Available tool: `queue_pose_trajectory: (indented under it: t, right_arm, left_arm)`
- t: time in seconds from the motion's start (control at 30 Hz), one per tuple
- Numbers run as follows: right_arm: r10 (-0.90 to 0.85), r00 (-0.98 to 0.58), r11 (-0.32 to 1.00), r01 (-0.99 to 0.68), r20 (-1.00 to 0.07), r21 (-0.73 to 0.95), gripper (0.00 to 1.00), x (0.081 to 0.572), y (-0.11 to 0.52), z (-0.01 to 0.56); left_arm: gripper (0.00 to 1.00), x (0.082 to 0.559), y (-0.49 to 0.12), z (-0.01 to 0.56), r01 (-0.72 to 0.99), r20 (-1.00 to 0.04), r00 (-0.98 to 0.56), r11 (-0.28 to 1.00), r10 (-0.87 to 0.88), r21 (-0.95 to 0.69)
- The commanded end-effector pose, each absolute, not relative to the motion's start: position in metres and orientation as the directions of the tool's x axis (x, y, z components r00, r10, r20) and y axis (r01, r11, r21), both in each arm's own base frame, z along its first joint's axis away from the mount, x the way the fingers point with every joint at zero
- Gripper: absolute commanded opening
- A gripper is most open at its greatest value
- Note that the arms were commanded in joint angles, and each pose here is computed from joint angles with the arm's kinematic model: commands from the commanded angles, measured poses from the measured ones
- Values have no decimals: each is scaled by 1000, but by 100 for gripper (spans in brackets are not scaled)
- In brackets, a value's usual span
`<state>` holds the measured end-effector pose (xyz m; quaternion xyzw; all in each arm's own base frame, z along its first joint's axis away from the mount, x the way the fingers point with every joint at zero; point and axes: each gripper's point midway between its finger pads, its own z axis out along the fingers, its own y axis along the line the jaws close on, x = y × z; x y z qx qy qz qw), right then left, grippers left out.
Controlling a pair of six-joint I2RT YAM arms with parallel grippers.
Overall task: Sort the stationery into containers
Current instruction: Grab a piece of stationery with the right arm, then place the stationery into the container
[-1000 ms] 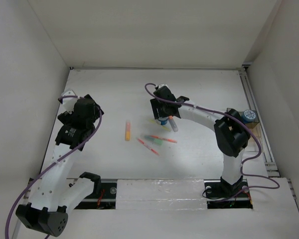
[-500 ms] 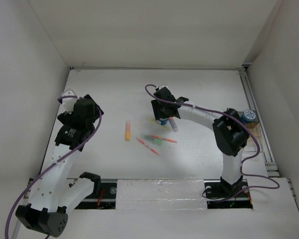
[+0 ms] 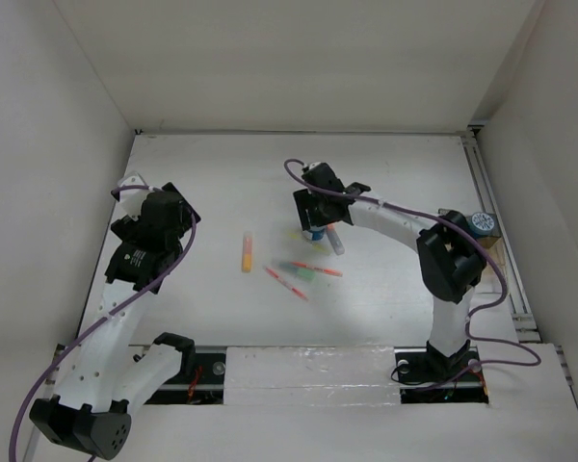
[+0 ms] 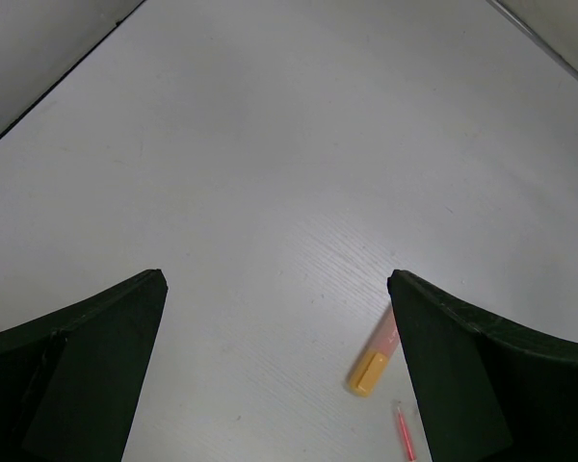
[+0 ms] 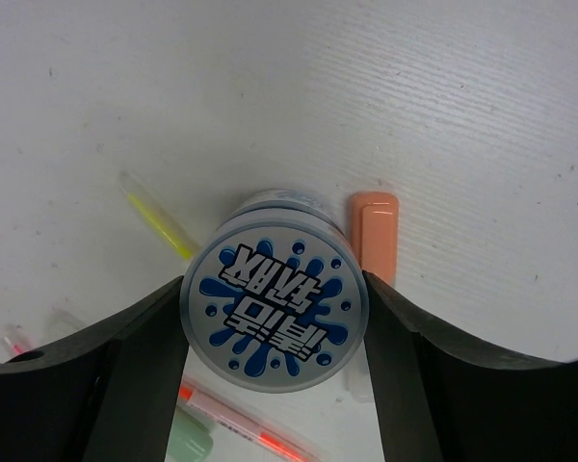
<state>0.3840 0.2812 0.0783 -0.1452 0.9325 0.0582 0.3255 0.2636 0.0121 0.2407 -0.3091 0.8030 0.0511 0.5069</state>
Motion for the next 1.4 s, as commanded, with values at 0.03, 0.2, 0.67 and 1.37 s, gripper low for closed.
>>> queue_pose_trajectory:
  t: [0.03,0.2,0.67,1.37]
  right_arm:
    - [-92,-620,936,-322,-779,145,0,411,269,192]
    - [21,-573,970,-186,-819,156,0,425,184,229]
    - [475,-393,825,511,-787,243,0,383,-98,208]
    - [487,-413,814,534,-770,229,0,393,-107,176]
  left_arm:
    - [100,265,14,246,-541,-854,-271,804,-443,-246]
    - [100,265,14,246,-539,-857,-276,808,-436,-238]
    - [100,266,10,247,-524,-853,-278,814,-443,-252]
    - [100,271,-2,248,-460,-847,-298,844,-440,-277]
